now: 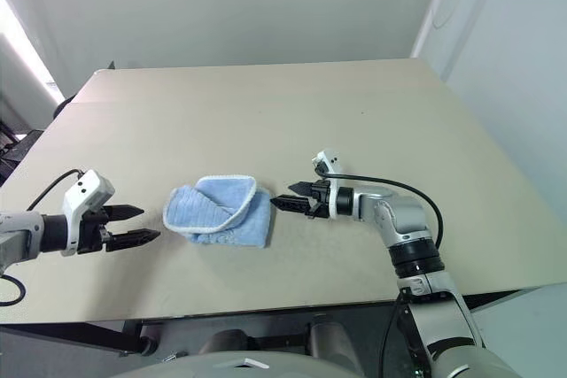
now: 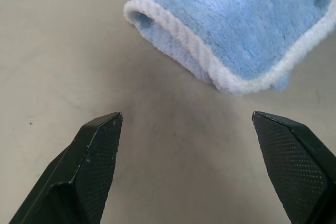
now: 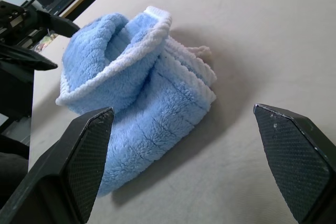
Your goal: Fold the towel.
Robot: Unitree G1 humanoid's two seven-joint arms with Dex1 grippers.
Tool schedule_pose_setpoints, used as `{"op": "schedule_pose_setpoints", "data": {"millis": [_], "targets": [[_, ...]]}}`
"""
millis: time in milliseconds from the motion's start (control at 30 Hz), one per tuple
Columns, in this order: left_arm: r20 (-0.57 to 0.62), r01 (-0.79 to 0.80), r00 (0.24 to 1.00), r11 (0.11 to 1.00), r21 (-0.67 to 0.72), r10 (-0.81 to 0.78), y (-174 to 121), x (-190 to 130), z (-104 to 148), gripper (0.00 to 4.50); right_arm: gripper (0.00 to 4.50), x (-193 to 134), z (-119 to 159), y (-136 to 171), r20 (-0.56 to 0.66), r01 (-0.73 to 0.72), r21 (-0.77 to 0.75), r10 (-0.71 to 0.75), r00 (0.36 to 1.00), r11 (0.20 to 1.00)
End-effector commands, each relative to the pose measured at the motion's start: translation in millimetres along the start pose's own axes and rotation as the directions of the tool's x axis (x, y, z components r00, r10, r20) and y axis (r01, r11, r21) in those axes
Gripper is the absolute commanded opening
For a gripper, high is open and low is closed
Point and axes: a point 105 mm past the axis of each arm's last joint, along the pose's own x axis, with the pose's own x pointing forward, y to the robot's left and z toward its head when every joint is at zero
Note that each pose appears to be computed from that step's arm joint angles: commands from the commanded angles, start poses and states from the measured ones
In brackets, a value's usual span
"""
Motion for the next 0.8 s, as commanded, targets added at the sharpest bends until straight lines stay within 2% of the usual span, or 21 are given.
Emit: {"op": "schedule_pose_setpoints", "data": {"millis": [33, 167, 233, 300, 600, 800], "targets": [[0.073, 0.031, 0.997, 0.999, -0.017, -0.030, -4, 8, 14, 4.17, 4.50, 1, 17, 4, 0.023, -0.018, -0.054, 0.019, 1.000, 0.998], [0.095, 0.061, 0.994, 0.997, -0.039, -0.057, -8, 17, 13, 4.17, 4.50, -3, 18, 2, 0.020, -0.006, -0.064, 0.007, 1.000, 0.998], [0.114, 0.074, 0.991, 0.996, -0.049, -0.068, -8, 21, 16, 3.79, 4.50, -4, 17, 1, 0.017, 0.001, -0.066, 0.000, 1.000, 0.998], [0.135, 0.086, 0.988, 0.995, -0.059, -0.077, -8, 22, 20, 3.20, 4.50, -4, 16, 1, 0.015, 0.008, -0.069, -0.007, 1.000, 0.998], [0.196, 0.139, 0.973, 0.987, -0.078, -0.121, -9, 8, 39, 0.01, 4.50, -3, 10, -4, 0.005, 0.036, -0.072, -0.036, 0.999, 0.997], [0.311, 0.219, 0.934, 0.971, -0.100, -0.178, -18, 7, 72, 0.01, 4.50, 2, 9, -3, 0.007, 0.028, -0.068, -0.028, 1.000, 0.997]]}}
